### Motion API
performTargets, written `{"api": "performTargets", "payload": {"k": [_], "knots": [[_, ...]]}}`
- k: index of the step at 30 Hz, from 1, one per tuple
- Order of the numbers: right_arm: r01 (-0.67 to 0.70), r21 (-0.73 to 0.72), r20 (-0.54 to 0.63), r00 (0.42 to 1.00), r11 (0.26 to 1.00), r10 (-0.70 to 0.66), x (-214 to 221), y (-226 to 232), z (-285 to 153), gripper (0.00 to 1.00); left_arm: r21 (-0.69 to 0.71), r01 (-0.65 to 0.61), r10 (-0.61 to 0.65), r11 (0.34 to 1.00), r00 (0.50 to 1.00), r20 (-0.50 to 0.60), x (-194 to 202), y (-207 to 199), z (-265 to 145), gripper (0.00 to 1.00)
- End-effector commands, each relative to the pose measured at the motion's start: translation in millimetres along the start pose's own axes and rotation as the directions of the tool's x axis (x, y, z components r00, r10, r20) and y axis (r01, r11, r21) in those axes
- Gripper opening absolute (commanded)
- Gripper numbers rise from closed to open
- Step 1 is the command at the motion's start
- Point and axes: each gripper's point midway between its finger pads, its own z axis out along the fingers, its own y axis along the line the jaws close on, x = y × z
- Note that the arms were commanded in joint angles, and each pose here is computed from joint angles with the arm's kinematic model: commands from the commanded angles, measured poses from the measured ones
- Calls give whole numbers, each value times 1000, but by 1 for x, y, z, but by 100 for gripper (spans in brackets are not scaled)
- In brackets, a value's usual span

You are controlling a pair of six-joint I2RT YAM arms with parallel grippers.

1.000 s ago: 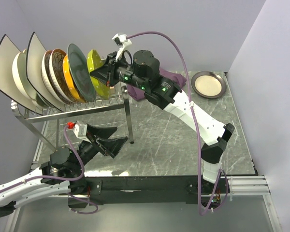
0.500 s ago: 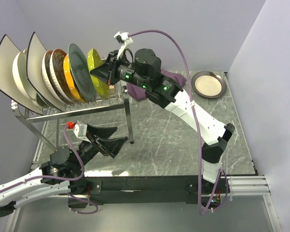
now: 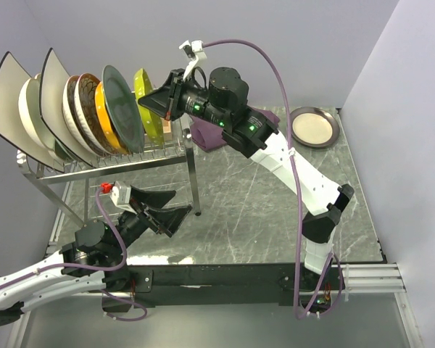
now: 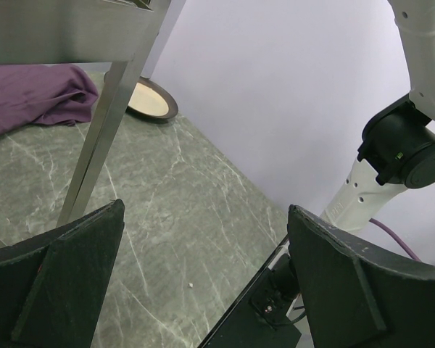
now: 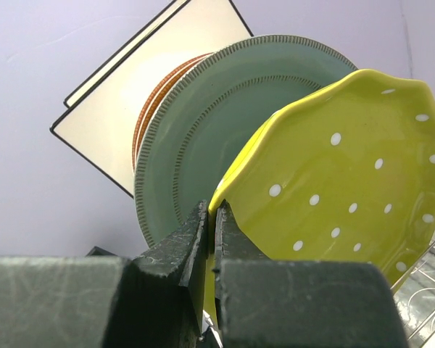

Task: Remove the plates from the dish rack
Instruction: Unload the plate from the dish rack.

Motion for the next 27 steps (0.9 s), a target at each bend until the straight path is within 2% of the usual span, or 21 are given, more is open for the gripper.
{"api": "performTargets", "payload": {"k": [1, 20, 27], "knots": [[126, -283, 312, 950, 951, -33, -108, 104, -49, 0, 12, 6, -7, 1000, 1000, 22, -5, -4, 2, 99], [165, -330, 399, 917, 930, -21, -140, 126, -75, 0, 11, 5, -6, 1000, 1000, 20, -4, -3, 2, 99], [228, -265, 461, 883, 937, -84, -163, 130, -93, 0, 9, 4, -4, 1000, 1000, 20, -4, -3, 2, 99]]}}
